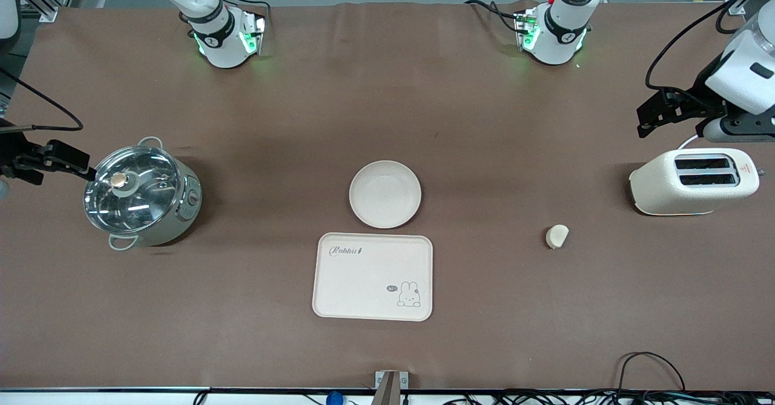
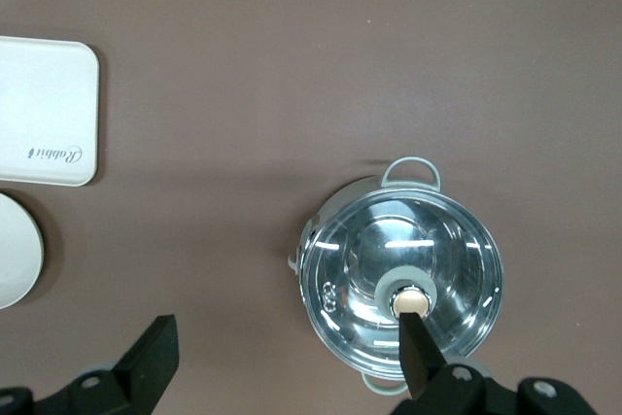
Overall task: Place bun in plate and plate on tray
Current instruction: 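Reach down to the small white bun and grasp it with the left gripper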
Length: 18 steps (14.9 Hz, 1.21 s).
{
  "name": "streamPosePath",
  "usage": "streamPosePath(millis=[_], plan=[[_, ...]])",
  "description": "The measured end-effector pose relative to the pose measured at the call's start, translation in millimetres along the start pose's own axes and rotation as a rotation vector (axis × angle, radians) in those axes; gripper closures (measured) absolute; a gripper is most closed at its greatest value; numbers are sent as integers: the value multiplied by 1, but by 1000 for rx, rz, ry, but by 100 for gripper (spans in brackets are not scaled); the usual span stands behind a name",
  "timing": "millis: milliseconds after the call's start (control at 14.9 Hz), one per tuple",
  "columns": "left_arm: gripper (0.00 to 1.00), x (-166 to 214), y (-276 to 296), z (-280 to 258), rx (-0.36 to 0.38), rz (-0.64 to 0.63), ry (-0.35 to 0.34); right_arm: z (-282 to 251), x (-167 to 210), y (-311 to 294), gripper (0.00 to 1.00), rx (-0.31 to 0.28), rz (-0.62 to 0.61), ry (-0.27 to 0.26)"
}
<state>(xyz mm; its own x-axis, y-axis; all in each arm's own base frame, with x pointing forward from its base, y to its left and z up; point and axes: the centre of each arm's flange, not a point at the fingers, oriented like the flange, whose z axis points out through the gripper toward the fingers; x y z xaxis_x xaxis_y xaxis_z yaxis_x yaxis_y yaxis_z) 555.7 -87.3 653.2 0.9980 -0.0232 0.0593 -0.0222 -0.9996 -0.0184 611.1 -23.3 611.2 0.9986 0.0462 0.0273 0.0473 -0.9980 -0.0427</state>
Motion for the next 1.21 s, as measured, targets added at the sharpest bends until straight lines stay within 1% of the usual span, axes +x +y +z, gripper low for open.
streamPosePath(millis=[202,269,337,471,606,740,808,942,1077,1144,1212], plan=[[0,0,2,-8,-3,1,17,-15,-7,-2,0,5,-3,11],[0,0,2,-8,-3,1,16,-18,-11,-2,0,6,-3,5],[0,0,1,-3,-2,2,5,-21,-15,-2,0,8,-2,-7],[0,10,-1,33,-3,40,-45,-28,-22,1,0,10,3,-16],[0,39,-4,100,-22,74,-71,-30,-28,2,0,14,9,-38],[0,67,-4,188,-51,79,-98,-28,-30,0,0,17,8,-60],[0,75,-3,233,-64,80,-117,-28,-31,1,0,17,10,-64],[0,76,5,310,-86,87,-130,-25,-33,7,0,18,20,-70],[0,67,16,369,-99,104,-101,-22,-33,9,0,18,25,-64],[0,61,19,394,-89,129,-85,-21,-31,8,0,17,22,-55],[0,55,20,415,-63,166,-71,-21,-29,4,0,17,15,-43]])
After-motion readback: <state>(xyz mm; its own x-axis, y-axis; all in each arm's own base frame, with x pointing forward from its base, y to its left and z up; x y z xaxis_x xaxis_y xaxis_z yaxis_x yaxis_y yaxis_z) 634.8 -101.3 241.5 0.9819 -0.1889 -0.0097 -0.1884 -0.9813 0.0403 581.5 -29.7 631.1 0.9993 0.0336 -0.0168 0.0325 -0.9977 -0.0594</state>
